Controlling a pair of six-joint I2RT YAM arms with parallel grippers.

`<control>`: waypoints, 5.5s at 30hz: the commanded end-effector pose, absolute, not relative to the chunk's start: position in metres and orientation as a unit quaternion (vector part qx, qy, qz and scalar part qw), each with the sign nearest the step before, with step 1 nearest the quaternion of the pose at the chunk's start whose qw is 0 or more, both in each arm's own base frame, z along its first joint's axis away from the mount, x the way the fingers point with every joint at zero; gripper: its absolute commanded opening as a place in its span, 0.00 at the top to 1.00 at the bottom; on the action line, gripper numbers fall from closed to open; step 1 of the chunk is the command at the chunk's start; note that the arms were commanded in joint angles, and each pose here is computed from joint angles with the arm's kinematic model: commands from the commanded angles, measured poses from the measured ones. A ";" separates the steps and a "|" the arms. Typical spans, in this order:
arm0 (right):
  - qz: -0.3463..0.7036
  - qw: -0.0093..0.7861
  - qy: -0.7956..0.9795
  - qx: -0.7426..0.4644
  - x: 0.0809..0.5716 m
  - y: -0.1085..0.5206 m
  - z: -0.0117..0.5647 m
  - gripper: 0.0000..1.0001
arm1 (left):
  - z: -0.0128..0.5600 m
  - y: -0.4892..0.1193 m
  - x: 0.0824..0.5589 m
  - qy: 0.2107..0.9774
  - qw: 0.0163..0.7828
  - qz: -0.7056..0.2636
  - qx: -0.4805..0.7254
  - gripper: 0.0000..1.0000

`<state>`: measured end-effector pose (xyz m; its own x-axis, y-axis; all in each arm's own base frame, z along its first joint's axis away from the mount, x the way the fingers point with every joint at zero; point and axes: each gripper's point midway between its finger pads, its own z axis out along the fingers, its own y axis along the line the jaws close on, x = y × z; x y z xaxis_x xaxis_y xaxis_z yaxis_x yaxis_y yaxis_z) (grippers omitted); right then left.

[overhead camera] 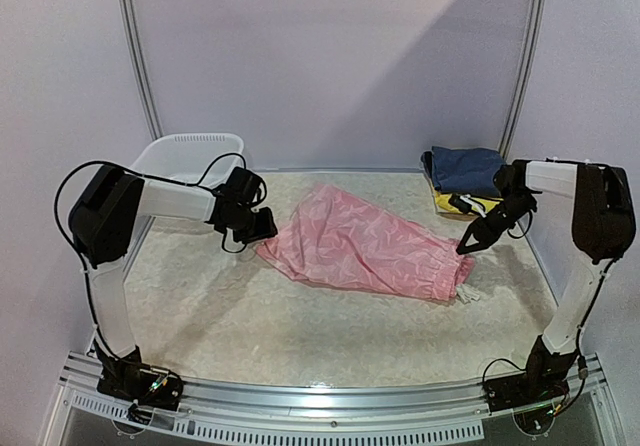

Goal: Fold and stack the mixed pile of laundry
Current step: Smooth out the rectangle-folded shorts at the center of the board.

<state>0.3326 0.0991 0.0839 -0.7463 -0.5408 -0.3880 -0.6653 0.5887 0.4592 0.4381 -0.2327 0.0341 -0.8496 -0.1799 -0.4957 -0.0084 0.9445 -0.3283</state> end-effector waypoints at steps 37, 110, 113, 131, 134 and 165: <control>0.282 0.018 0.910 -0.303 0.341 0.087 0.009 0.68 | 0.044 -0.171 0.392 0.963 0.263 -0.056 -0.032 1.00; 0.406 -0.015 0.891 -0.204 0.342 0.161 0.069 0.02 | 0.090 -0.578 0.232 0.763 0.371 -0.200 0.491 0.37; 0.384 0.033 0.898 -0.214 0.349 0.146 0.096 0.01 | 0.085 -0.584 0.235 0.767 0.363 -0.192 0.493 0.36; 0.397 0.262 0.867 -0.149 0.336 0.091 0.172 0.16 | 0.029 -0.616 0.271 0.816 0.325 -0.206 0.431 0.64; 0.407 0.243 0.868 -0.150 0.338 0.092 0.170 0.30 | 0.025 -0.623 0.288 0.832 0.316 -0.257 0.376 0.87; 0.097 0.196 0.707 -0.672 0.241 0.232 0.076 0.30 | 0.059 -0.317 0.371 0.929 0.318 -0.140 0.129 0.46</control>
